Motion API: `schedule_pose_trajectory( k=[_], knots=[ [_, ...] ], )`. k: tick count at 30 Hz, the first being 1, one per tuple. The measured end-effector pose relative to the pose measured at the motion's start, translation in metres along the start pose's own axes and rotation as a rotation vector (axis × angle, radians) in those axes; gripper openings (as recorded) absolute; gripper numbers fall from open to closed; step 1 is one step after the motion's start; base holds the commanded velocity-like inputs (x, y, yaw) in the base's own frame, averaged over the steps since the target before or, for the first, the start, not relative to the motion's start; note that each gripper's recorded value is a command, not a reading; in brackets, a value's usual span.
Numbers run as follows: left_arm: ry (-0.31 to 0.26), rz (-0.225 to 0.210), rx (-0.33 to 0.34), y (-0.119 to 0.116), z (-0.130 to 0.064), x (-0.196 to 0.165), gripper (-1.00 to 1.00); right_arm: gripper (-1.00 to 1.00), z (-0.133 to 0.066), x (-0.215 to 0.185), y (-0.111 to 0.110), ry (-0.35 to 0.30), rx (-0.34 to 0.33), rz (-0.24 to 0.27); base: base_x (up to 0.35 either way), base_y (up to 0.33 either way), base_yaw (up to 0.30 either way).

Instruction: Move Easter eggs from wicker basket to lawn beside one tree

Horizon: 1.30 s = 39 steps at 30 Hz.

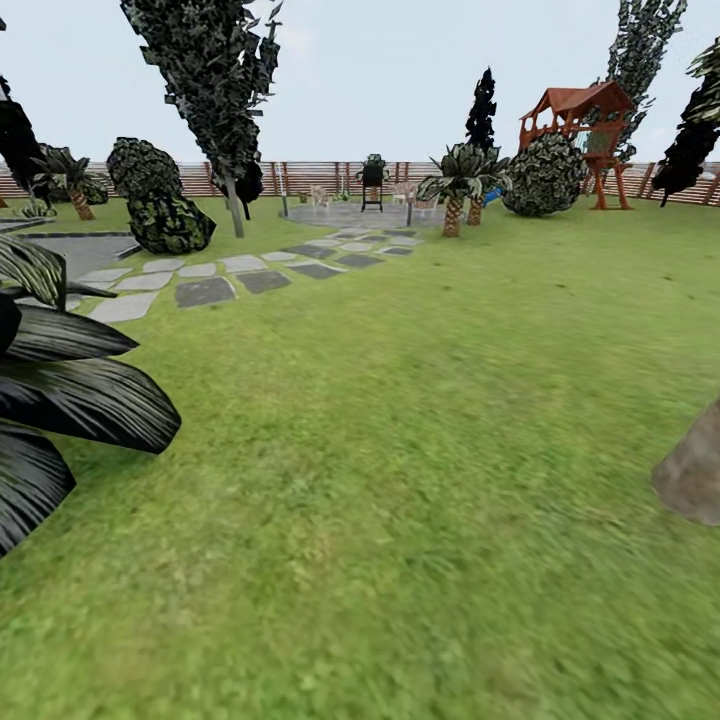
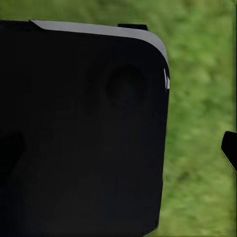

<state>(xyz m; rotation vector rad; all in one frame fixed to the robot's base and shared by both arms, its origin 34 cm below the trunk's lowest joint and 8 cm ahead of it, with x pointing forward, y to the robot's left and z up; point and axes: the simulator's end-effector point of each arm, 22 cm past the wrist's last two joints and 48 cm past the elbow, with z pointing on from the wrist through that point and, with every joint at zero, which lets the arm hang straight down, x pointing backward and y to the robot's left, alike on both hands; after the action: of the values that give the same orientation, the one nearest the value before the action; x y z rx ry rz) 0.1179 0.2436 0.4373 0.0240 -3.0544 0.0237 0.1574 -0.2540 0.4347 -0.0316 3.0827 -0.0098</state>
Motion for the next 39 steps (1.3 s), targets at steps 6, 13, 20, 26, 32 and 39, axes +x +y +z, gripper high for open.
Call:
schedule_pose_trajectory(
  k=[6,13,20,26,32,39],
  knots=[
    [0.0,0.0,-0.001,0.0006,0.0,0.0,1.0,1.0,0.0,-0.0001,0.0,0.0,0.0,0.0,0.336,0.0,0.0],
    [0.0,0.0,-0.001,0.0009,0.0,0.0002,1.0,1.0,0.0,0.0001,0.0,0.0,0.0,0.001,0.336,0.0,0.0],
    [0.0,0.0,-0.001,0.0011,0.0,0.0,1.0,1.0,0.0,-0.0001,0.0,0.0,0.0,0.0,0.336,0.0,0.0],
    [0.0,0.0,-0.001,0.0005,0.0,0.0001,1.0,1.0,0.0,0.0,0.0,0.0,0.0,0.0,0.336,0.0,0.0],
    [0.001,0.0,-0.001,0.0007,0.0,0.0005,1.0,1.0,0.0,-0.0001,0.0,0.0,0.0,0.0,0.336,0.0,0.0],
    [0.0,0.0,-0.001,0.001,0.0,0.0,1.0,1.0,0.0,0.0001,0.0,0.0,0.0,0.0,0.336,0.0,0.0]
  ],
)
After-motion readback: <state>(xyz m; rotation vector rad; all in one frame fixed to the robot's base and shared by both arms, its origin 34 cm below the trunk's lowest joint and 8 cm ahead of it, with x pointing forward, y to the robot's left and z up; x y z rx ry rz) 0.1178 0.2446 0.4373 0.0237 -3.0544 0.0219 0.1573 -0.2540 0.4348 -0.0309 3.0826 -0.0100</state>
